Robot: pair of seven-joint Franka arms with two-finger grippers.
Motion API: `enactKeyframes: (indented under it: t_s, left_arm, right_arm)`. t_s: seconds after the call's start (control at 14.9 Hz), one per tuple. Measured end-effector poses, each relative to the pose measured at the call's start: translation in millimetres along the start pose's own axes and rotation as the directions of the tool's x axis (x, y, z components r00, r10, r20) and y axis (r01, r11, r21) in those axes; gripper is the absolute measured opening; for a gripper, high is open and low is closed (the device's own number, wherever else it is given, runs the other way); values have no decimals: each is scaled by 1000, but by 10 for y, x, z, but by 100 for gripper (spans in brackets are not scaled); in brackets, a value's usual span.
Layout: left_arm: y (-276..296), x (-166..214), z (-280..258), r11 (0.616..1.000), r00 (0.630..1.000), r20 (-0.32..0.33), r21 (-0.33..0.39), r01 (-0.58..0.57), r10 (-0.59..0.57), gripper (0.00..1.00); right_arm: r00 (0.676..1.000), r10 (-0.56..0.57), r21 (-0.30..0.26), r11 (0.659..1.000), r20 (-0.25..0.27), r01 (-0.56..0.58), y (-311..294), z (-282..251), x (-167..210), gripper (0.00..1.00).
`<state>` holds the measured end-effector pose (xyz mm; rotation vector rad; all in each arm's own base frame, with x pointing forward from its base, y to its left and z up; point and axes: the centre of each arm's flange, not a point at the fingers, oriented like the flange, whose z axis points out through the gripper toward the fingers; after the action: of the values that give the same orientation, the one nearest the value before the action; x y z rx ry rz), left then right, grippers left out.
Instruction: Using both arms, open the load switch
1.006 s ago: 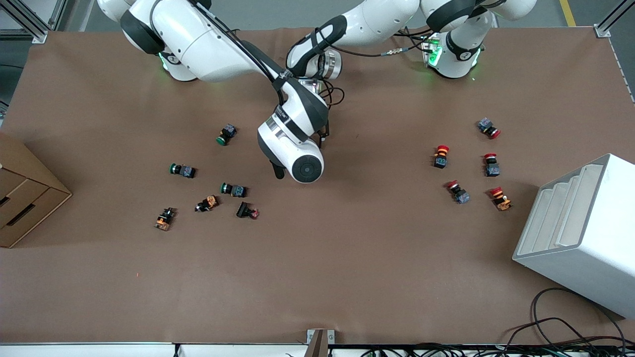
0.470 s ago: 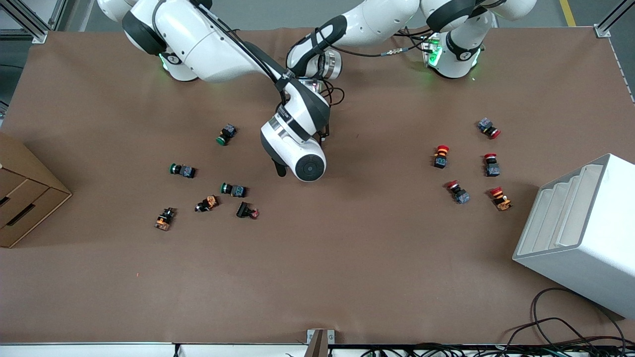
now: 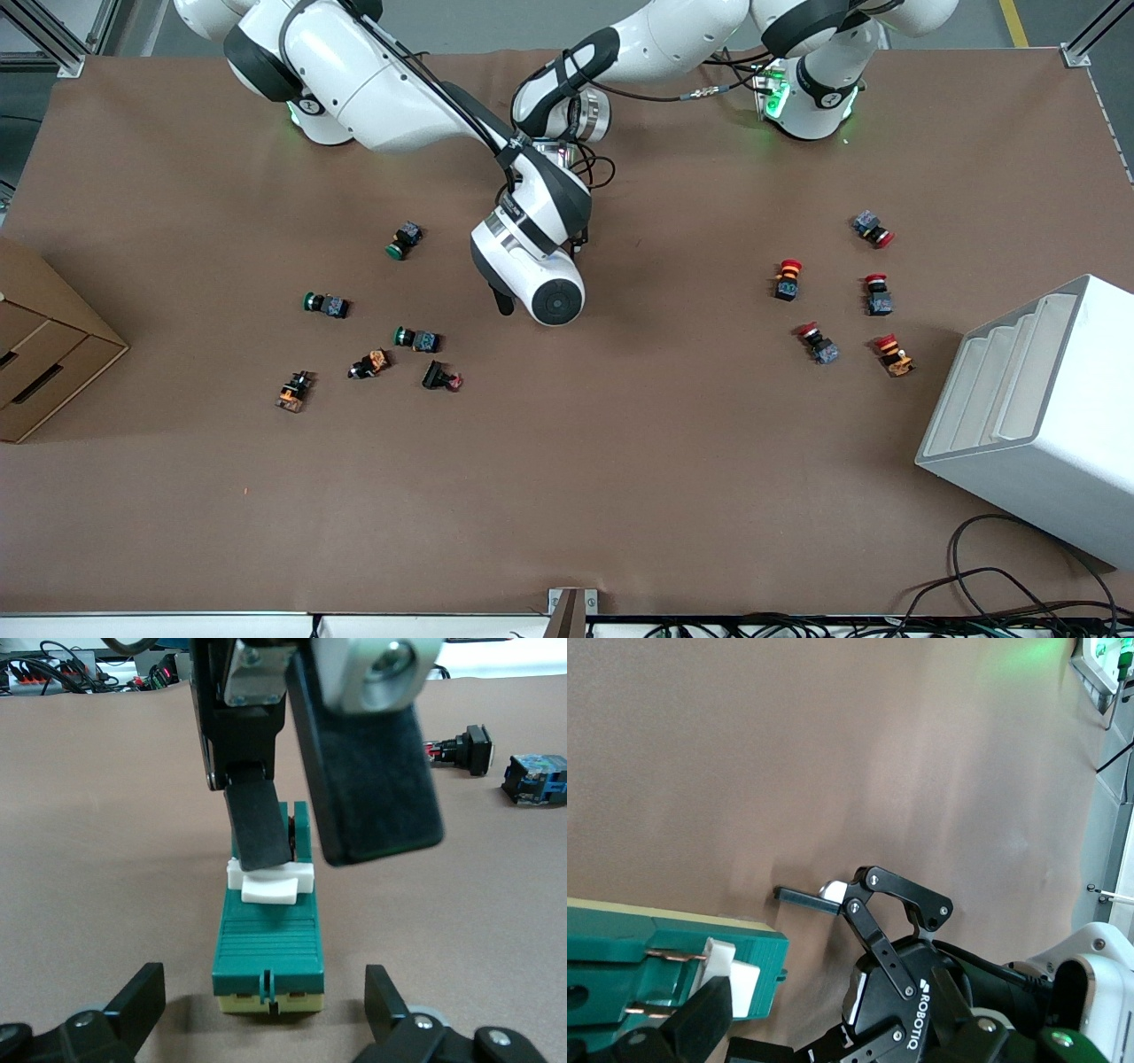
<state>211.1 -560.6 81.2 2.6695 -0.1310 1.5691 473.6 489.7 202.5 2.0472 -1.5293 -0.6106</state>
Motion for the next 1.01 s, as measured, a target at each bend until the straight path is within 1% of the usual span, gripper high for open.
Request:
enactKeyframes:
  t_s: [0.13, 0.27, 0.4, 0.47, 0.54, 0.6, 0.67, 0.8, 0.87, 1.01]
  left_arm:
    - [3, 4, 1, 1000, 1000, 0, 0, 1, -1, 100]
    - [6, 8, 3, 1000, 1000, -1, 0, 2, -2, 100]
    - [19, 26, 7, 1000, 1000, -3, 0, 6, -6, 100]
    - [39, 50, 11, 1000, 1000, -6, -1, 12, -12, 100]
    - [68, 86, 17, 1000, 1000, -9, -3, 20, -20, 100]
    - [101, 127, 21, 1000, 999, -12, -3, 30, -30, 100]
    - [142, 174, 17, 999, 999, -8, 3, 47, -47, 100]
    - [237, 281, -28, 997, 997, 18, 34, 73, -74, 100]
    - [283, 347, -54, 996, 997, 36, 56, 70, -72, 100]
    - [349, 542, -108, 994, 996, 69, 96, 54, -61, 100]
  right_arm:
    - [1000, -14, 8, 1000, 4, 14, -5, -45, 12, 100]
    - [998, -54, 34, 998, 21, 53, -33, -224, 126, 100]
    - [991, -125, 81, 989, 42, 122, -49, -554, 385, 100]
    - [984, -172, 114, 979, 37, 167, -38, -751, 554, 100]
    - [973, -232, 150, 962, 8, 228, -5, -956, 728, 100]
    - [953, -300, 183, 936, -39, 302, 51, -1161, 900, 100]
    - [926, -367, 203, 904, -89, 377, 125, -1352, 1070, 100]
    - [870, -458, 214, 845, -181, 489, 211, -1621, 1416, 100]
    - [841, -493, 210, 818, -224, 536, 204, -1712, 1621, 100]
    - [775, -568, 210, 751, -279, 626, 131, -1847, 2046, 100]
